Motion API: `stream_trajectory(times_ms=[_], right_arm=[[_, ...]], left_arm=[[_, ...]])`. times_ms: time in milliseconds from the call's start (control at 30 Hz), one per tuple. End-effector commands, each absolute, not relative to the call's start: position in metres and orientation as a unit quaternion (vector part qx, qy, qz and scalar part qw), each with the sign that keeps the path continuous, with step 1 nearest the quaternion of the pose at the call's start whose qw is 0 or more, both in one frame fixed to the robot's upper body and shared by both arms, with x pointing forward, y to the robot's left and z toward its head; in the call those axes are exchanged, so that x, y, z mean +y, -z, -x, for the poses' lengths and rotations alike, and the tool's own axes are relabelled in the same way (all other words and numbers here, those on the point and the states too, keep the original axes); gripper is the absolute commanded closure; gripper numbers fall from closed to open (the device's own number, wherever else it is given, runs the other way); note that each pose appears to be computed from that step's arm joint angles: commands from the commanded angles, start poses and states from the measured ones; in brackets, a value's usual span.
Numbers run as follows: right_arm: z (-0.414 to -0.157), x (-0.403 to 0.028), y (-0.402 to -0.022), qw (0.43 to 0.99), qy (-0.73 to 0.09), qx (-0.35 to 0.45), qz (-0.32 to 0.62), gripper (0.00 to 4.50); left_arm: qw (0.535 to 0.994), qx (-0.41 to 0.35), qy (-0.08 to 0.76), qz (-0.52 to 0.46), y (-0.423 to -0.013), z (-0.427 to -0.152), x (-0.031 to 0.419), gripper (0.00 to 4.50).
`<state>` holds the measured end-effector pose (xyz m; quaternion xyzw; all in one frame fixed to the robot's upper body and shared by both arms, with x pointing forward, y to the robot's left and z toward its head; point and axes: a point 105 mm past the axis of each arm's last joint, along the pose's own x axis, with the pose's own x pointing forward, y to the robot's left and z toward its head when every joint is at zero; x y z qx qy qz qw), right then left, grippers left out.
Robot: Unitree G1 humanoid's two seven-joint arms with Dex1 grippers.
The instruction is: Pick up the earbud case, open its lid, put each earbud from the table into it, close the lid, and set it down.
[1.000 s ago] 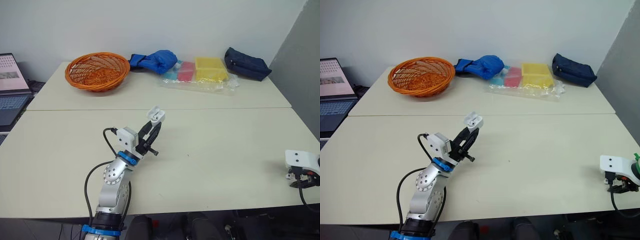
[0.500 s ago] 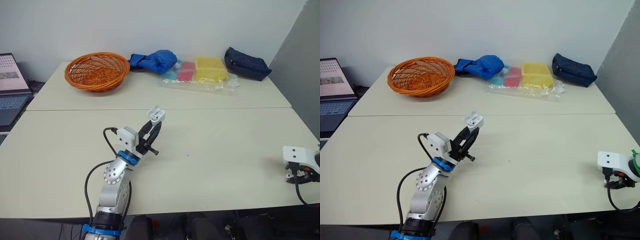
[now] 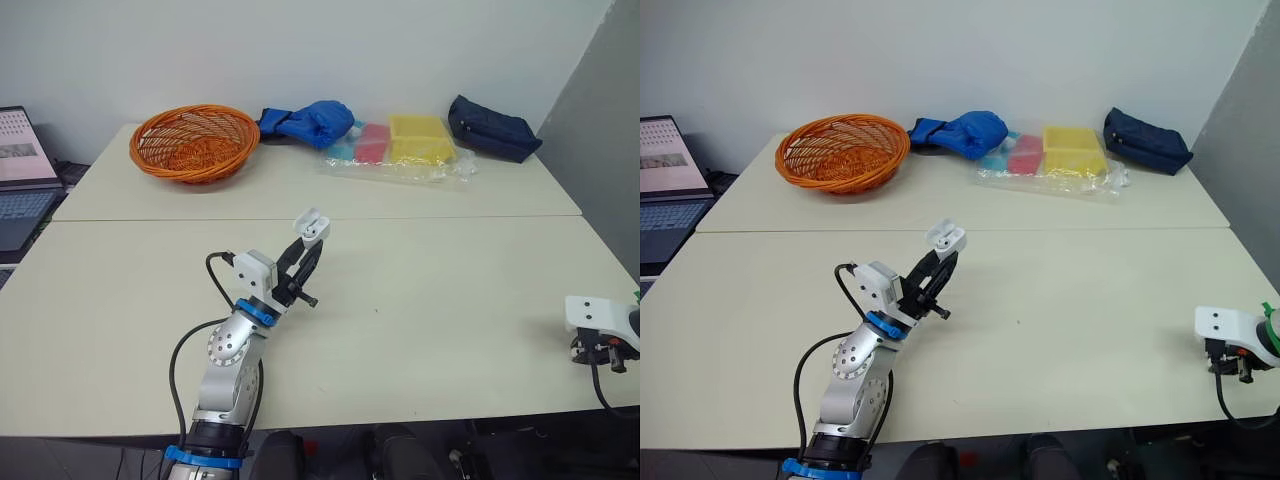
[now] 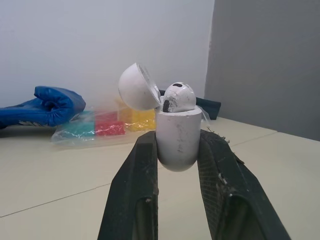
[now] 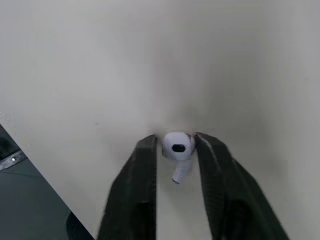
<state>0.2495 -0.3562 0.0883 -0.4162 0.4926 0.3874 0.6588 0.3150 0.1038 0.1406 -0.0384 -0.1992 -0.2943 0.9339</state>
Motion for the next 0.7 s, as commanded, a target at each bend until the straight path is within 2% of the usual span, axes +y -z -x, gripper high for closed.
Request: stream_trajectory(times_ms=[33, 267, 333, 400, 500, 533, 600, 700], right_arm=[[-0.246, -0.358, -0.083, 0.652, -0.386, 0.503, 0.414, 4.1], [-0.259, -0.342, -0.094, 0.653, -0.413, 0.455, 0.442, 4.1], [-0.276, -0.303, -0.114, 0.704, -0.436, 0.39, 0.403, 4.1], [-0.306, -0.233, -0.158, 0.789, -0.457, 0.245, 0.331, 4.1], [-0.326, -0.165, -0.216, 0.864, -0.453, 0.089, 0.2, 4.1], [-0.328, -0.147, -0.236, 0.878, -0.448, 0.038, 0.16, 4.1], [-0.327, -0.131, -0.256, 0.891, -0.439, -0.007, 0.12, 4.1], [-0.316, -0.095, -0.302, 0.89, -0.441, -0.112, 0.041, 4.1]], left_arm=[[0.926, -0.228, 0.299, 0.03, -0.157, -0.311, 0.103, 3.77], [0.926, -0.23, 0.298, 0.033, -0.157, -0.312, 0.101, 3.77], [0.925, -0.232, 0.299, 0.034, -0.157, -0.313, 0.1, 3.77], [0.923, -0.236, 0.301, 0.036, -0.159, -0.316, 0.099, 3.77], [0.92, -0.242, 0.305, 0.036, -0.162, -0.32, 0.097, 3.77], [0.919, -0.244, 0.308, 0.035, -0.164, -0.321, 0.096, 3.77], [0.917, -0.247, 0.311, 0.034, -0.165, -0.323, 0.095, 3.77], [0.915, -0.253, 0.313, 0.037, -0.17, -0.329, 0.092, 3.77]])
